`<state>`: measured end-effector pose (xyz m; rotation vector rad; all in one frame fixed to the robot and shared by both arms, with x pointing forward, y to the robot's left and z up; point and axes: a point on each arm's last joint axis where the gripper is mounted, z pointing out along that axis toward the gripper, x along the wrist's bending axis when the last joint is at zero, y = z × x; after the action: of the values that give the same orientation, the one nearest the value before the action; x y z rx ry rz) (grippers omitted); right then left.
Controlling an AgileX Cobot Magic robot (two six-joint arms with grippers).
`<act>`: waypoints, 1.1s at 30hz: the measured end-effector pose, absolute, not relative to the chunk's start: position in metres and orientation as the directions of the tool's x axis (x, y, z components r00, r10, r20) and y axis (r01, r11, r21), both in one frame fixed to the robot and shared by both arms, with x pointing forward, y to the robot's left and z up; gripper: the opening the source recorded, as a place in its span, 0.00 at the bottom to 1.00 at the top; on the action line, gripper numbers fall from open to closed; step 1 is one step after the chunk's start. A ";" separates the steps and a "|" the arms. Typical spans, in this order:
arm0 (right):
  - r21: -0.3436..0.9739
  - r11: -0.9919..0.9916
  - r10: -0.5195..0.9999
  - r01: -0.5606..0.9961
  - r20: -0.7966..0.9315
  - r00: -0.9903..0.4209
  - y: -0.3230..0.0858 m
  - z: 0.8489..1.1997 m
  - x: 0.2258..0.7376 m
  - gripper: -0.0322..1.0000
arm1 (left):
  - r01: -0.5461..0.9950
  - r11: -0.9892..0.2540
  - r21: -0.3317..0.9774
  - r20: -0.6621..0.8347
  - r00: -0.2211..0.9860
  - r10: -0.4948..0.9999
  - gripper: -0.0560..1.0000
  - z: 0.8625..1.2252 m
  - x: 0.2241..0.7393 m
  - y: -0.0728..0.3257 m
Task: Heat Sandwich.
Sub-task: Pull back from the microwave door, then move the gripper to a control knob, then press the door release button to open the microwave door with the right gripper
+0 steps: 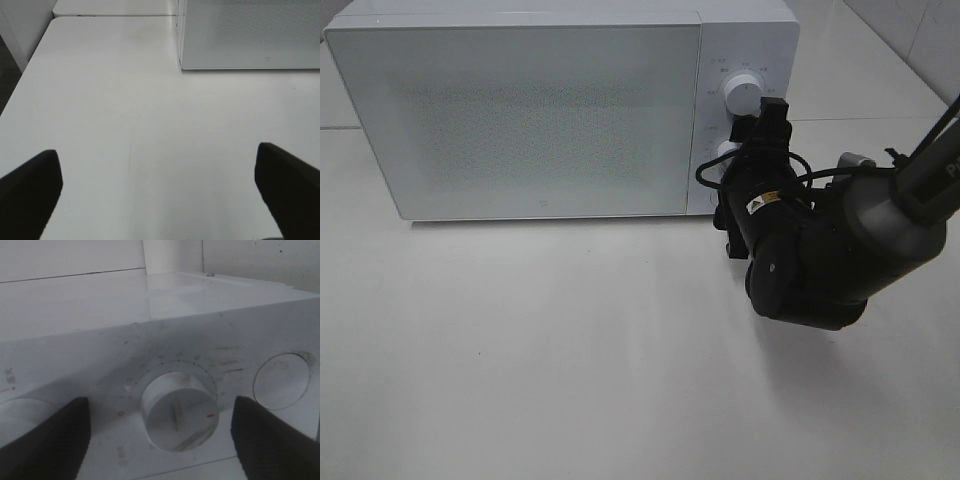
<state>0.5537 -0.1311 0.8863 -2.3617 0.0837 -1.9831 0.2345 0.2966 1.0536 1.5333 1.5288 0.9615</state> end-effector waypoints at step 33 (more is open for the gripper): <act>0.151 -0.923 0.281 0.353 0.892 0.354 -0.141 0.907 0.498 0.76 | 0.434 -0.002 0.901 0.000 0.003 1.000 0.99 1.054 0.235 0.297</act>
<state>0.4976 -0.1411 0.9072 -2.5290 -0.5926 -1.6443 0.2345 0.2966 1.0536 1.5333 1.5288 0.9615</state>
